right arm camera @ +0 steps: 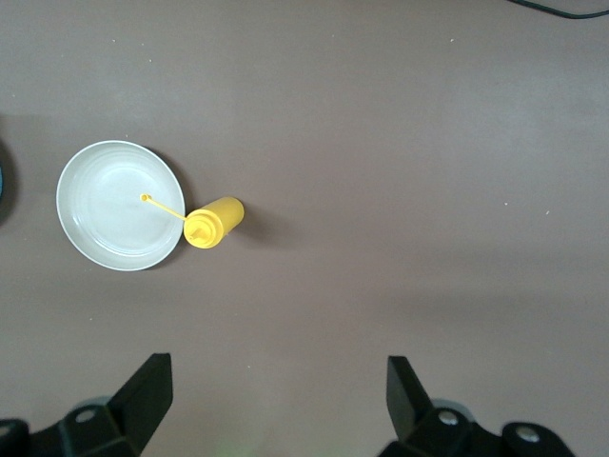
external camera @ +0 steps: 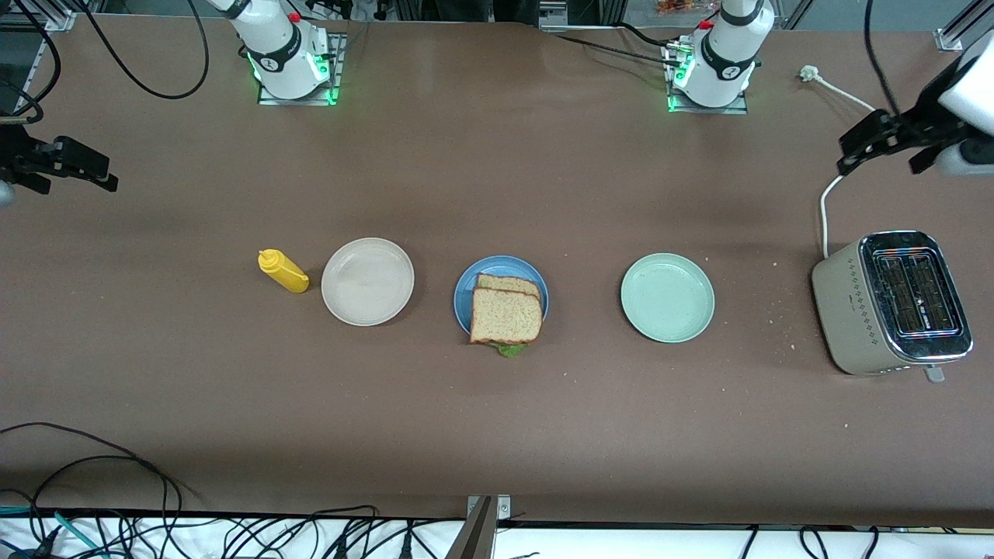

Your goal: Make sandwich in blue plate with both arms

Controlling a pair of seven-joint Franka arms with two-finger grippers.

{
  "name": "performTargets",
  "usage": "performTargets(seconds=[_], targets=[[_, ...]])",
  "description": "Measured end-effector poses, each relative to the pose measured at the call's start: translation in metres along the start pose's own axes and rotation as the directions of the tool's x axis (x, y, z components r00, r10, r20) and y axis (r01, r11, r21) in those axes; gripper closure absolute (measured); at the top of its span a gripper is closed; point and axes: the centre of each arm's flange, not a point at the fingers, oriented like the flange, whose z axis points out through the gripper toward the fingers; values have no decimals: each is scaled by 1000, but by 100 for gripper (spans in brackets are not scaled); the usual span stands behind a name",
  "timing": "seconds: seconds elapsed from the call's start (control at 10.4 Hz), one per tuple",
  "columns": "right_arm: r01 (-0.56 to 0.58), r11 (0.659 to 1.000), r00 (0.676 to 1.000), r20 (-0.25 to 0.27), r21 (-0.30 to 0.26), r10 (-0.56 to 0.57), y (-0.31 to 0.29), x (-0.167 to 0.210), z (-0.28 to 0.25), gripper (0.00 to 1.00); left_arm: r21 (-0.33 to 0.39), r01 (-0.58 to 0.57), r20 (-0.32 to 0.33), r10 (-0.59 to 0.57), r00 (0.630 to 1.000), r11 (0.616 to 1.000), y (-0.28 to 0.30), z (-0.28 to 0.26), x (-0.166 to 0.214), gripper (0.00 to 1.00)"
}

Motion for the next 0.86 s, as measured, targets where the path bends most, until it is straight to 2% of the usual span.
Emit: performTargets(seconds=[0.19,0.48,0.86], targets=[[0,1000,1000,0,0,0,0,0,0,0,-1,33,16,-33,999,999,-19,-8,-14,0],[0,1000,1000,0,0,0,0,0,0,0,3,28,39,-29,999,1000,-17,-5,-17,0],[0,1000,1000,0,0,0,0,0,0,0,15,26,141,-28,990,1000,-16,6,-28,0]])
